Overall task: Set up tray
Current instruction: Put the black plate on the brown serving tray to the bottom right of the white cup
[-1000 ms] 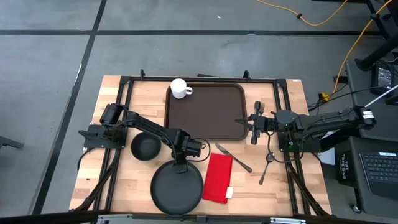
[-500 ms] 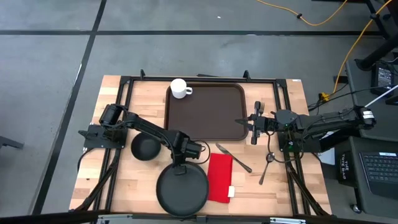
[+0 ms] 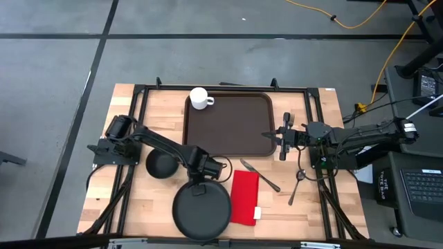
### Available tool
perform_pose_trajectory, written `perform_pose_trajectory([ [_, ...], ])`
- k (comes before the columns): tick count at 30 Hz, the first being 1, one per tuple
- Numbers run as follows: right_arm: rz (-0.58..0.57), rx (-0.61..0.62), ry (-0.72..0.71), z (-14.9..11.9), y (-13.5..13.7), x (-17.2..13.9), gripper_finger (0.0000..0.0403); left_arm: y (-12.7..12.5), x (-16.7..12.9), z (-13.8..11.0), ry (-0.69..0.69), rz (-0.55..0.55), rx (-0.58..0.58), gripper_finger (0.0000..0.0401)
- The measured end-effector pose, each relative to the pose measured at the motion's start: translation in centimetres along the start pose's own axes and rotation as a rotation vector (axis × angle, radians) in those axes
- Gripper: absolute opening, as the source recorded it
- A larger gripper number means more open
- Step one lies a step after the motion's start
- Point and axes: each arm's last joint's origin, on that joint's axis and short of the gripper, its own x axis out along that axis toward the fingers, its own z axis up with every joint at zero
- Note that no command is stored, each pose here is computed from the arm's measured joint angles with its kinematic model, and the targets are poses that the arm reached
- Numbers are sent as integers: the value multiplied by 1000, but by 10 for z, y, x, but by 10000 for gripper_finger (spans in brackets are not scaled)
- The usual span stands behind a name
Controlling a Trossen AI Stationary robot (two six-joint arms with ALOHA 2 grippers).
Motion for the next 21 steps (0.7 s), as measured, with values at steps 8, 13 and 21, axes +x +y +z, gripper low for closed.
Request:
perform_pose_trajectory([
  [8, -1, 1, -2, 0, 0, 0, 13, -5, -31, 3, -28, 85, -1, 2],
  [13, -1, 1, -2, 0, 0, 0, 13, -8, -53, 2, -28, 176, -4, 2],
  [21, -1, 0, -1, 0, 0, 0, 13, -14, -85, 3, -89, 270, 29, 2],
])
